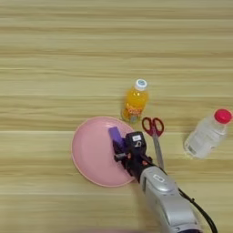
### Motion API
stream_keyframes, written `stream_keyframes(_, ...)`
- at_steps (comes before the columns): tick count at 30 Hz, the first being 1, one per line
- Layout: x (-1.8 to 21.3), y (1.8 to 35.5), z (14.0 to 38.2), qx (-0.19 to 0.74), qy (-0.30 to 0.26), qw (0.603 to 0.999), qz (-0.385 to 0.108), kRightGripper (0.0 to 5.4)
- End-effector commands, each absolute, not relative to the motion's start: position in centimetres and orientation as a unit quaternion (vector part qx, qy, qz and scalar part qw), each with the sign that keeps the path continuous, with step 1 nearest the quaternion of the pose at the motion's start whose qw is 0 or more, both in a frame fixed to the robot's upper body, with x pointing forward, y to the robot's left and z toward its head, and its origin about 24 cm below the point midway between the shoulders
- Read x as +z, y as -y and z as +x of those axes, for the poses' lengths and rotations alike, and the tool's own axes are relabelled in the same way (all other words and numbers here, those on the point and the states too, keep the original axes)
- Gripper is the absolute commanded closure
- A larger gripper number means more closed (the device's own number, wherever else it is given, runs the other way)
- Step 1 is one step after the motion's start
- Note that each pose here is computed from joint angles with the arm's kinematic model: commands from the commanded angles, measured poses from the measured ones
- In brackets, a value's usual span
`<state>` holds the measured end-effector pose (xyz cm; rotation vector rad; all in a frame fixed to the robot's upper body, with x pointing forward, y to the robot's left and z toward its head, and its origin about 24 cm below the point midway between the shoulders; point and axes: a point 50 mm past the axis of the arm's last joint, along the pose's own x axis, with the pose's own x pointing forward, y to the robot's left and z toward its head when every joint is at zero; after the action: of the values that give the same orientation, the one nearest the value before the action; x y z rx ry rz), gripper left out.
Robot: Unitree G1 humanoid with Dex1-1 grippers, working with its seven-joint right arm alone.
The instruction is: Move the objects on the table
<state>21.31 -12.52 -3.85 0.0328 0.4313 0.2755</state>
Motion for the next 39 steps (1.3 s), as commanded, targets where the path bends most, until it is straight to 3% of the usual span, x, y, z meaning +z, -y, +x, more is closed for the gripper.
stream_keyframes(1,-1.2,12.5,22.8,0.134,-0.140,0.981,0.013,3.98)
stream_keyframes(14,1.2,15.3,22.9,0.074,-0.085,0.994,-0.008,3.98)
stream_keyframes(39,0.5,18.0,22.3,0.019,-0.125,0.992,-0.026,3.98)
